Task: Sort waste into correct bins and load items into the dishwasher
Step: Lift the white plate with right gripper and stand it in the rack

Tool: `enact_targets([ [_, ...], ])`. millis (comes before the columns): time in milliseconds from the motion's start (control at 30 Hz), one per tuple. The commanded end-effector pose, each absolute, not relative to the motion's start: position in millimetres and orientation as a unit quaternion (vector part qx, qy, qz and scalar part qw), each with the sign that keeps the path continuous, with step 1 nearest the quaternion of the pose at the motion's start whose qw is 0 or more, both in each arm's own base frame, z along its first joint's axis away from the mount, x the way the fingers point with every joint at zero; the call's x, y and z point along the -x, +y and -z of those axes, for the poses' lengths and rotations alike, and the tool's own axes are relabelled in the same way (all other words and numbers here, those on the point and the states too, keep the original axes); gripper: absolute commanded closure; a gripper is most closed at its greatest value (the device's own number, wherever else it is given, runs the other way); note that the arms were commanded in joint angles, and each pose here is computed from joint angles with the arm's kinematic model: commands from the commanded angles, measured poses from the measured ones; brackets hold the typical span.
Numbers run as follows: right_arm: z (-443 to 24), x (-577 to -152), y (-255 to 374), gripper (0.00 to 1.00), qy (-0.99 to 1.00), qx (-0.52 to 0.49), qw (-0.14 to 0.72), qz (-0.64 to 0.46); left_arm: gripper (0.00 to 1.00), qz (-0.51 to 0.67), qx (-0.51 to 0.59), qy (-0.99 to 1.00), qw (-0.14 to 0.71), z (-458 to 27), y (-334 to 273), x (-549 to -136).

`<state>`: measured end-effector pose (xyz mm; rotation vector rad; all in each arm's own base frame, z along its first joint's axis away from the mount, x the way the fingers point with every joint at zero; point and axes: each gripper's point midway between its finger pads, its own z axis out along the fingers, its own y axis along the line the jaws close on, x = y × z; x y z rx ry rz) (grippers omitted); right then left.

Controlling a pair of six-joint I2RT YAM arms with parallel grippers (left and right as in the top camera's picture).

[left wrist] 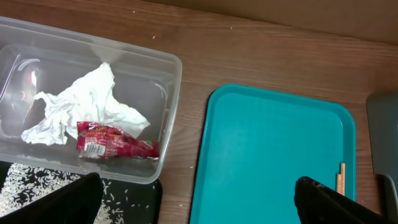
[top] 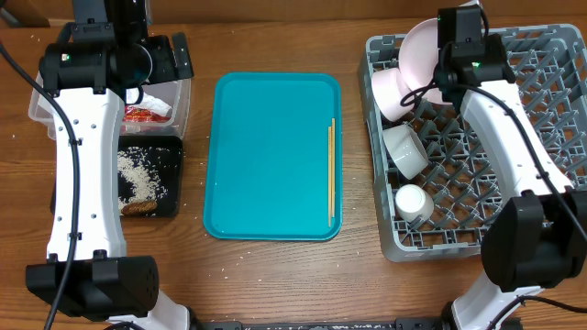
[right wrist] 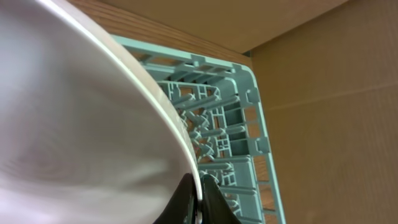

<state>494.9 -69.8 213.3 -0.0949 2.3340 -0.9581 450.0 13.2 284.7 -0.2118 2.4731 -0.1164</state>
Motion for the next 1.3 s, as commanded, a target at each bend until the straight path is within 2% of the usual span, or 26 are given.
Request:
enact_targets([
  [0,-206.7,-498.7,-71.8,0.96,0.882,0.016,0.308,0.355,0.0,0.044,0.073,0.941,0.328,-288.7,11.8,-450.8],
  [333,-250.6,-486.8,-97.7,0.96,0.853,-0.069,0.351,0.379,0.0,0.044,0.073,0.941,0.328,-288.7,11.8,-450.8],
  [600,-283.3,-476.6,-103.2,0.96,0.835,-0.092,0.38,0.387,0.0,0.044,0.073,0.941,0.328,-288.7,11.8,-450.8],
  [933,-269.2,-472.8,-102.0,0.96,0.846,-0.099,0.364,0.377,0.0,0.044,0.073,0.941,0.328,-288.7,11.8,-450.8],
  [1267,-253.8,-458.9,-95.6,0.96,0.837,-0.188,0.365,0.362,0.0,0.044,0.073,0.941,0.328,-288.7,11.8,-450.8],
])
